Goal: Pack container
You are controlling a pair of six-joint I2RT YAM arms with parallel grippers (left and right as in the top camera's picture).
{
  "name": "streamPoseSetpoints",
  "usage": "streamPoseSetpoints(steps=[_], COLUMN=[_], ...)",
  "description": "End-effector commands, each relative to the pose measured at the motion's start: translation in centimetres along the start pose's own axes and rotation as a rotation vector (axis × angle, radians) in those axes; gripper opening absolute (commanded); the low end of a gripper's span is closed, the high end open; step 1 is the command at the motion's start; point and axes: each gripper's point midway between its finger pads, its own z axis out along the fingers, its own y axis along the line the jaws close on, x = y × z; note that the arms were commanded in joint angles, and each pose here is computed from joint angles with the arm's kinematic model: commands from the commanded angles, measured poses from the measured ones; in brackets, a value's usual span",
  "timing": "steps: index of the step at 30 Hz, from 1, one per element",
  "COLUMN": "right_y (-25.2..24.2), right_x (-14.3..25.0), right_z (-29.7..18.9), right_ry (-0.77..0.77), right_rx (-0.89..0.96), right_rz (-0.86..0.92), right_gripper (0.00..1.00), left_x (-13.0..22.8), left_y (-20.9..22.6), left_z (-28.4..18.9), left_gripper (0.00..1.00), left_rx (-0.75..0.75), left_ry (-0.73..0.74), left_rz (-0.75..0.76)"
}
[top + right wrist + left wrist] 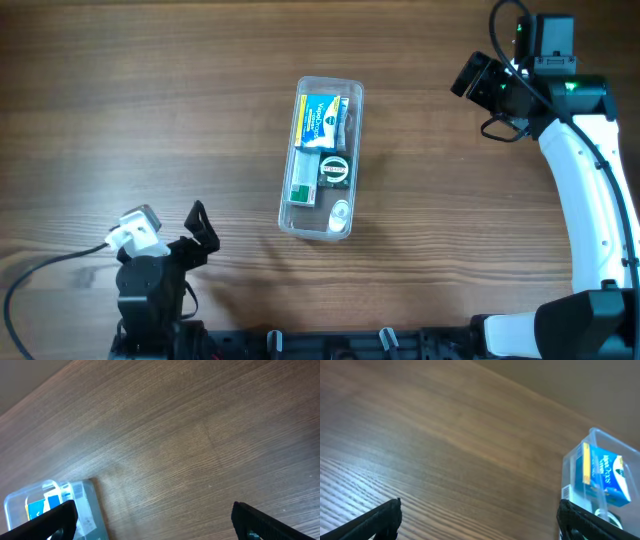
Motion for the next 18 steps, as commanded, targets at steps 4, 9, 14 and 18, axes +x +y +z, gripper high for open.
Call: streamPoseSetpoints(steps=[4, 9, 14, 18], right_y=[0.2, 0.2, 0.2, 0.2], right_x=[0.2, 0.2, 0.2, 0.2], right_z=[0.4, 0.4, 0.4, 0.4], right_ry=[0.015, 0.015, 0.015, 0.015], right_rx=[-0.007, -0.007, -0.007, -0.007], right_rz=[-0.001, -0.001, -0.001, -0.001], right_gripper=[1.0, 1.0, 1.0, 1.0], left_x=[0.9, 1.9, 2.7, 3.5], left_y=[0.6, 0.9, 1.3, 1.7], left_z=[0.1, 0.6, 0.6, 0.6], left_gripper=[1.0, 1.0, 1.0, 1.0], left_rx=[0.019, 0.008, -0.008, -0.023], left_ry=[-0.062, -0.036, 0.0, 0.032], left_rz=[0.001, 0.005, 0.01, 0.014])
